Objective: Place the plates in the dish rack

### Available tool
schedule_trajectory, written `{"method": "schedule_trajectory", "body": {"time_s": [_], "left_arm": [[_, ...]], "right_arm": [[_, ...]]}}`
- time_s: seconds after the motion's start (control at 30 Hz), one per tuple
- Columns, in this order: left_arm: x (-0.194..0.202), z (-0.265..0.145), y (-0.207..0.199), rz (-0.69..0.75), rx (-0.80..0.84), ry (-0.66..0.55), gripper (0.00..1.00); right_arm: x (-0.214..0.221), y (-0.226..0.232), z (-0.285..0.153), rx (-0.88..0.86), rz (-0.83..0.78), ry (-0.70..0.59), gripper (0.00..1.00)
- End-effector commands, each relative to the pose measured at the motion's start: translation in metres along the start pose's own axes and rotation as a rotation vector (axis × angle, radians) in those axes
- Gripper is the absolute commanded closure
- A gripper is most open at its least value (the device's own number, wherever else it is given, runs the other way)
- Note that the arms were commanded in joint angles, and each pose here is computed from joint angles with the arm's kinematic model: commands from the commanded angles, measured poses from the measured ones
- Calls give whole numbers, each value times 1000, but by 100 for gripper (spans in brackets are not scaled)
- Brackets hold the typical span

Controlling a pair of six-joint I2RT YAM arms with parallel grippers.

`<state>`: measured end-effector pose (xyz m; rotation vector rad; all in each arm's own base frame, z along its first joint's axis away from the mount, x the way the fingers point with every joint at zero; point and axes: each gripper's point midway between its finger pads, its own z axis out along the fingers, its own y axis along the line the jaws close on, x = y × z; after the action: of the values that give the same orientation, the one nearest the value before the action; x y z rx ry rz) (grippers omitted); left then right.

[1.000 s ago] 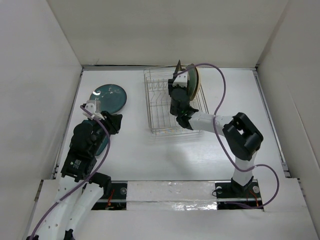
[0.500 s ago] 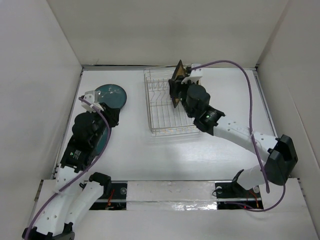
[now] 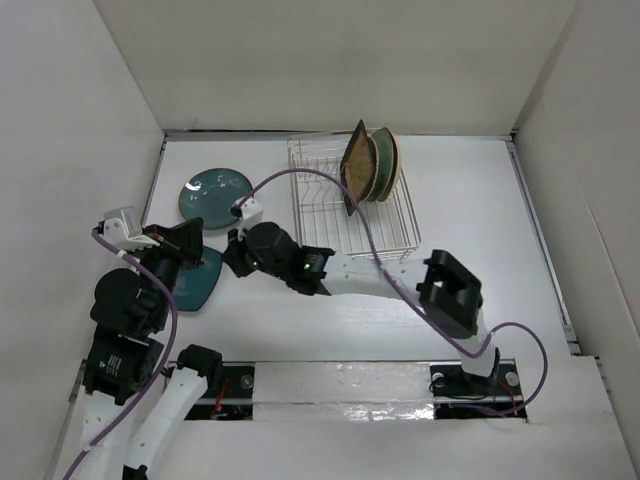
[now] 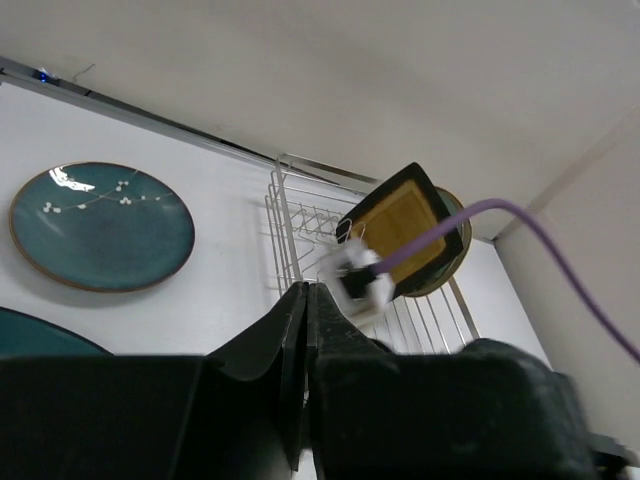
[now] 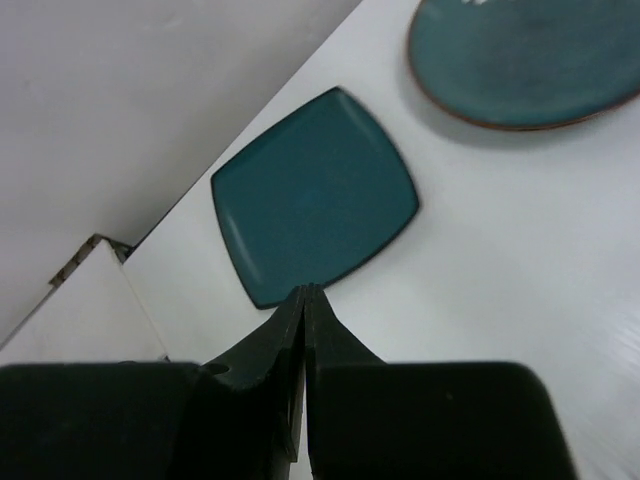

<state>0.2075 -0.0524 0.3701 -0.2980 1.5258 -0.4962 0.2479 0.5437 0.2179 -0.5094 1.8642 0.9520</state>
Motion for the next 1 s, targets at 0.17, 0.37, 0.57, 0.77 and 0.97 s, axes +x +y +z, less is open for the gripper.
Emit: {"method": "schedule_trajectory", "body": {"time_s": [0.17, 0.37, 0.57, 0.77, 0.97], "left_arm": [[-17, -9, -6, -10, 16, -36, 98], [-10, -8, -6, 21, 27, -13, 94], [0, -5, -6, 36, 41, 11, 92], [3, -1, -3, 58, 37, 12, 91], [-2, -1, -7, 64, 51, -2, 90]], "right_arm": [[36, 13, 71, 13, 57, 110, 57], [70, -18, 94, 111, 69, 134, 26], [91, -43, 115, 112, 116, 197, 25], [113, -44, 132, 17, 159, 264, 26], [129, -45, 147, -71, 239, 306, 31]]}}
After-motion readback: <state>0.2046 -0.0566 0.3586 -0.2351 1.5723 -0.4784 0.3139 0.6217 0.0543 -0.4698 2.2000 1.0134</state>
